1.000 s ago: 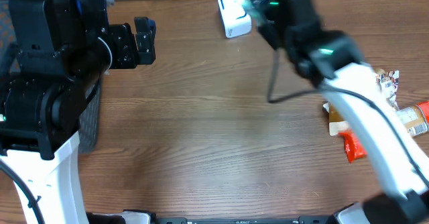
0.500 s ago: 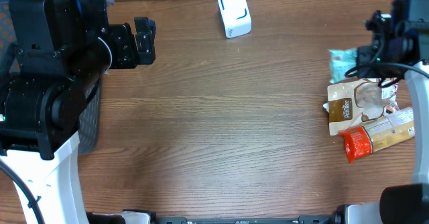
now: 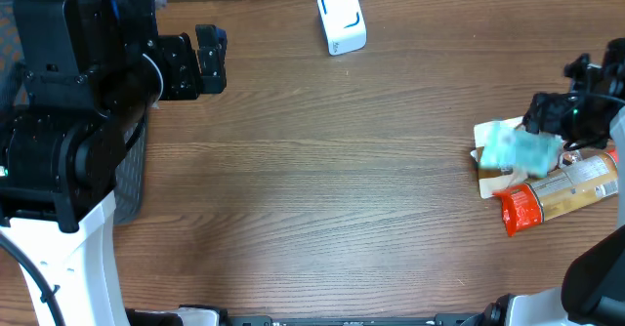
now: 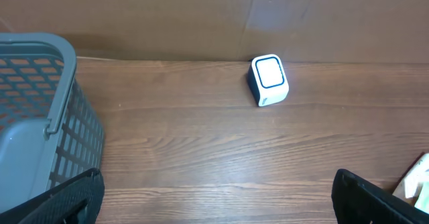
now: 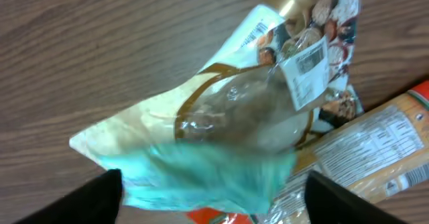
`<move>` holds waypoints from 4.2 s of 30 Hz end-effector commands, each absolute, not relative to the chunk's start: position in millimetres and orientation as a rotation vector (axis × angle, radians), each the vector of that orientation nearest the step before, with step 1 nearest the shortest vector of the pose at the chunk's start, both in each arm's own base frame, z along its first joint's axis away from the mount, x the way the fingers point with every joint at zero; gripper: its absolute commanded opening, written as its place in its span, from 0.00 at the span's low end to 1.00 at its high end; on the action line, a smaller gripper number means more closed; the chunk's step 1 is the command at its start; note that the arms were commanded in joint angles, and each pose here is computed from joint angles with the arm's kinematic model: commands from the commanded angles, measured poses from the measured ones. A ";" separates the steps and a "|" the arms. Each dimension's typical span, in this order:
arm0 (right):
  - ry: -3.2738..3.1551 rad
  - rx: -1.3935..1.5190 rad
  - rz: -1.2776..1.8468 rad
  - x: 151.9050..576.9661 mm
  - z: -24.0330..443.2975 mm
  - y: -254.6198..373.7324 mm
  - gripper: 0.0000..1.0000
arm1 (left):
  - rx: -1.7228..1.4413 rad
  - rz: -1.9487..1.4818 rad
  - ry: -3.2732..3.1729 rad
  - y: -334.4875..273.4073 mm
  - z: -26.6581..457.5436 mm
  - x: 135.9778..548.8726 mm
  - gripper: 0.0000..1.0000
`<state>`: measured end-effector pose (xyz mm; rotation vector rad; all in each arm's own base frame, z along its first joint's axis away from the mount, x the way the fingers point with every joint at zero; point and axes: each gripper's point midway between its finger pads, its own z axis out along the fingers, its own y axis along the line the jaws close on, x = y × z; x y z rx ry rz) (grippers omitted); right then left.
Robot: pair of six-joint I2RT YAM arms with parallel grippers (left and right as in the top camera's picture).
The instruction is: Scan the item barcode
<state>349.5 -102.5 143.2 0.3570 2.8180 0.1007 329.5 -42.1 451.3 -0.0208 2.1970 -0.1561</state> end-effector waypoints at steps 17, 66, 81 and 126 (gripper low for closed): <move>2.422 0.074 0.639 346.3 336.0 8.4 1.00 | -0.001 -0.140 2.196 -41.9 451.0 331.3 1.00; 1.804 -0.157 0.178 281.2 330.6 38.7 1.00 | -0.001 -0.139 2.196 -41.9 451.0 331.4 1.00; 1.440 -0.190 0.188 246.1 231.9 53.4 1.00 | -0.001 -0.140 2.196 -41.9 451.0 331.3 1.00; 1.555 -0.288 0.281 234.6 174.6 71.9 1.00 | -0.001 -0.139 2.197 -42.0 450.5 331.9 1.00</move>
